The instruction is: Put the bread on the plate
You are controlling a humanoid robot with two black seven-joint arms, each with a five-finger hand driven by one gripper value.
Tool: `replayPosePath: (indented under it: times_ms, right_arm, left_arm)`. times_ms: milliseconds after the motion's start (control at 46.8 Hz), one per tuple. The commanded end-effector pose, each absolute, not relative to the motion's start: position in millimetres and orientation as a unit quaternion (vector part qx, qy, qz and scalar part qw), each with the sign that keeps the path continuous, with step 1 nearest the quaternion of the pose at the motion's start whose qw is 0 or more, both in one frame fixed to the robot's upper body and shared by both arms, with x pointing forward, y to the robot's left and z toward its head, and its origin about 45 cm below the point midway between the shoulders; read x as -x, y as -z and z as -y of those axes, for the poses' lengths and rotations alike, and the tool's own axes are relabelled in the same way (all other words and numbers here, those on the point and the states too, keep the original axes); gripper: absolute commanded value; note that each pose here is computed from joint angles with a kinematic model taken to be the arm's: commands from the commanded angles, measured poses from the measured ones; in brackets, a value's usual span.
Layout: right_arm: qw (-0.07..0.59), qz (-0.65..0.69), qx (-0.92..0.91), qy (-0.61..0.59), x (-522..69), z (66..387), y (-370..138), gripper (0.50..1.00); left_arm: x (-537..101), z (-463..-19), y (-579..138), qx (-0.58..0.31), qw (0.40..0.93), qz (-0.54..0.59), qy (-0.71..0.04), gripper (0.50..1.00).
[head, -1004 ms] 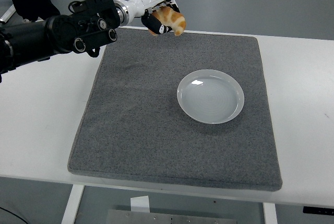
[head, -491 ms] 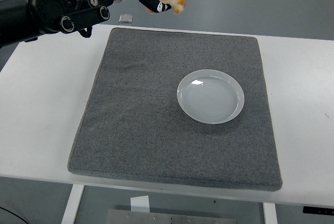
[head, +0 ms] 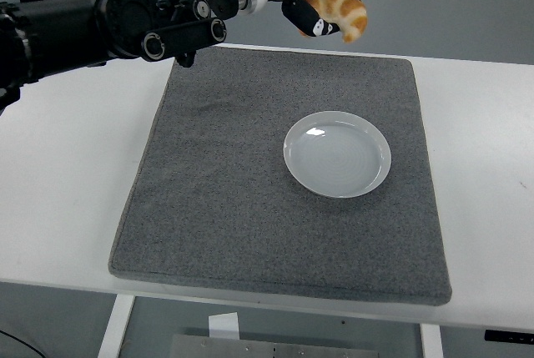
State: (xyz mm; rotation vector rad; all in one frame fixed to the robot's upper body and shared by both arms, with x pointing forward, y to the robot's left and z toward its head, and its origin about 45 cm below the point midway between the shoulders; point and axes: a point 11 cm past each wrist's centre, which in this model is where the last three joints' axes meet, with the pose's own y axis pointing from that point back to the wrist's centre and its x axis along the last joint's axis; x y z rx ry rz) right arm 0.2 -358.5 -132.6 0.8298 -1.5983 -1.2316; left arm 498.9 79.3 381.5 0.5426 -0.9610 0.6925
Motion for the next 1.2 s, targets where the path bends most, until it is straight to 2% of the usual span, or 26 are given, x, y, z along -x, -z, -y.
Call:
replayPosePath:
  times_ms: [0, 427, 1175]
  right_arm:
    - [0.461, 0.65, -0.338, 0.501, 0, 358, 133, 0.952]
    - [0.461, 0.65, -0.338, 0.501, 0, 358, 133, 0.952]
    - [0.461, 0.65, -0.338, 0.501, 0, 358, 133, 0.952]
  left_arm:
    - [-495, -69, -376, -0.251, 0.8, 0.448, -0.311, 0.5]
    - [-469, -17, -344, -0.237, 0.825, 0.447, -0.25, 0.5]
    - [-454, -41, -263, -0.293, 0.829, 0.43, -0.207, 0.5]
